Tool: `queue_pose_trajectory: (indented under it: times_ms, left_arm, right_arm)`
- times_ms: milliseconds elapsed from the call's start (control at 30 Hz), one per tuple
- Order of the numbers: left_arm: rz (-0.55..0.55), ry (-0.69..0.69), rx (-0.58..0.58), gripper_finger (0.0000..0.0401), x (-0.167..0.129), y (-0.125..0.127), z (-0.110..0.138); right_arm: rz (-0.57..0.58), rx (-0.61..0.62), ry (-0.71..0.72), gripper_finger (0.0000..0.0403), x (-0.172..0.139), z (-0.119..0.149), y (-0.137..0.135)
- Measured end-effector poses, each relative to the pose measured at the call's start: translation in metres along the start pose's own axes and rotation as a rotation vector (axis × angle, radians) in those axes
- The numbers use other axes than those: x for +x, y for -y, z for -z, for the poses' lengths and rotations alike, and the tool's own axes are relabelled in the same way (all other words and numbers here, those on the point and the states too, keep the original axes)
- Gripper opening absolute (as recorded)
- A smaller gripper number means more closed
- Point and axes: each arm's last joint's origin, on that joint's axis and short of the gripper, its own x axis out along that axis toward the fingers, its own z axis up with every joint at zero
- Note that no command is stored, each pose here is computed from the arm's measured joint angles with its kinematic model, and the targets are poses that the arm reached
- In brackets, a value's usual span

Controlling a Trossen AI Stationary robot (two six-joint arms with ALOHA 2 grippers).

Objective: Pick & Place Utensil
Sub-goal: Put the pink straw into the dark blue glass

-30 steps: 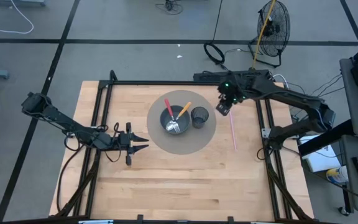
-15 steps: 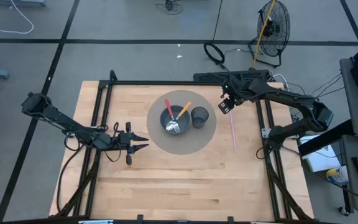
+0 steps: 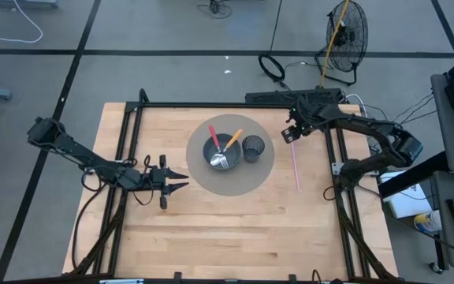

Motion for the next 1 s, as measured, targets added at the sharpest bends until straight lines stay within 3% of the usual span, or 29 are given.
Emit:
queue_pose_trajectory:
  times_ms: [233, 1000]
  left_arm:
    - [0.000, 0.000, 0.000, 0.0104, 0.000, 0.000, 0.000]
    - [-0.001, 0.003, -0.008, 0.0104, 0.000, 0.000, 0.000]
  right_arm:
    - [-0.084, 0.001, 0.012, 0.0171, 0.009, 0.006, -0.002]
    - [-0.086, -0.036, 0.021, 0.0171, 0.018, 0.003, -0.007]
